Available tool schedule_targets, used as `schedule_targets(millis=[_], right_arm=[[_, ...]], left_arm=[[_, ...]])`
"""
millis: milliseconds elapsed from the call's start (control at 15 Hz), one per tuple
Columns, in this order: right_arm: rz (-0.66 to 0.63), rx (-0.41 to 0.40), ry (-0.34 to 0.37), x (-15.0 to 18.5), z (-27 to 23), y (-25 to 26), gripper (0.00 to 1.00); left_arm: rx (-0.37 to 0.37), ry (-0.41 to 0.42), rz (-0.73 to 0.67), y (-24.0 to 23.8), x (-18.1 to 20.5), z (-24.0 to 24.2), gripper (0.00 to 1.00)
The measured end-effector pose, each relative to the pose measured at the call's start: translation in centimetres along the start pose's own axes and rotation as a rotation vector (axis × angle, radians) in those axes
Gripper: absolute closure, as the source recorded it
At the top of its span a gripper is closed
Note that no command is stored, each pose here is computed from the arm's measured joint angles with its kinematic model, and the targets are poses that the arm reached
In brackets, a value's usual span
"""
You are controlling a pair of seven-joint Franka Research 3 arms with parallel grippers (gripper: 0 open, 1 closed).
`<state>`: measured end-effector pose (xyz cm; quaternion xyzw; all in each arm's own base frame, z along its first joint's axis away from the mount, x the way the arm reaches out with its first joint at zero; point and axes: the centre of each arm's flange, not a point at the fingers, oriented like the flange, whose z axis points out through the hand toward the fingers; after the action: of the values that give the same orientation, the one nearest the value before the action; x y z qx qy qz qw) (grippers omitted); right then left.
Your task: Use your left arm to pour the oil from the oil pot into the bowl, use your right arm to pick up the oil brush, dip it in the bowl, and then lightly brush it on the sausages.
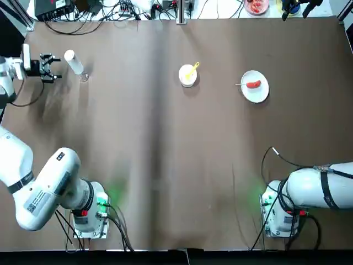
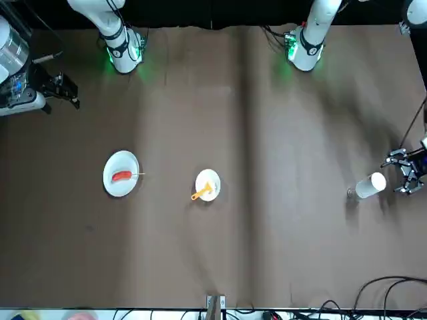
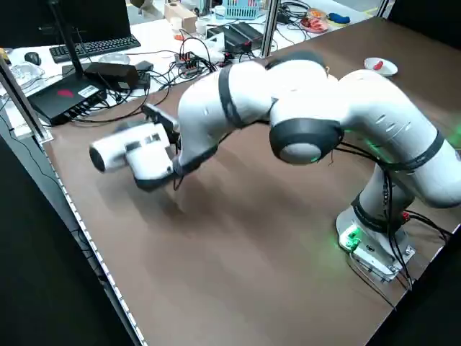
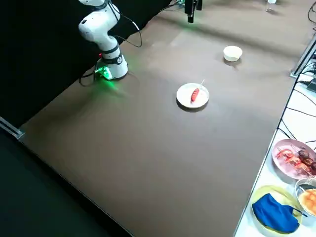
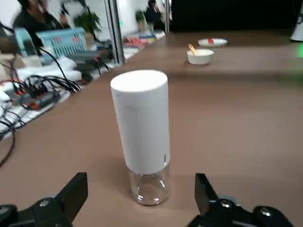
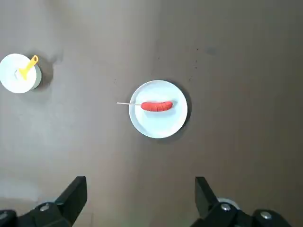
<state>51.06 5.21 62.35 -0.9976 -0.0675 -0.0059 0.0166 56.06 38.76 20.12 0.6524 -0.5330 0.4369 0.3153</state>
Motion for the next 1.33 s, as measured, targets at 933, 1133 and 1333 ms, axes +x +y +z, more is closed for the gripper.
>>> schedule_targets(millis=[933,1133,1333], right_arm=[[0.026,0.0,0.006,-0.1,-0.6,0.9,0.0],[0.028,-0.001,0.011,-0.1,-0.9,1.0,0.0],[0.048,-0.001,0.026,-0.1,-1.6,1.0,0.0]], left_arm=[[-0.067,-0.86,-0.534,-6.8,25.7,16.3,0.0],[-0.042,-1.003,-0.568,-6.3,28.2,23.2,0.0],[0.087,-1.153,-0.677,-4.9,31.3,30.3,0.0]])
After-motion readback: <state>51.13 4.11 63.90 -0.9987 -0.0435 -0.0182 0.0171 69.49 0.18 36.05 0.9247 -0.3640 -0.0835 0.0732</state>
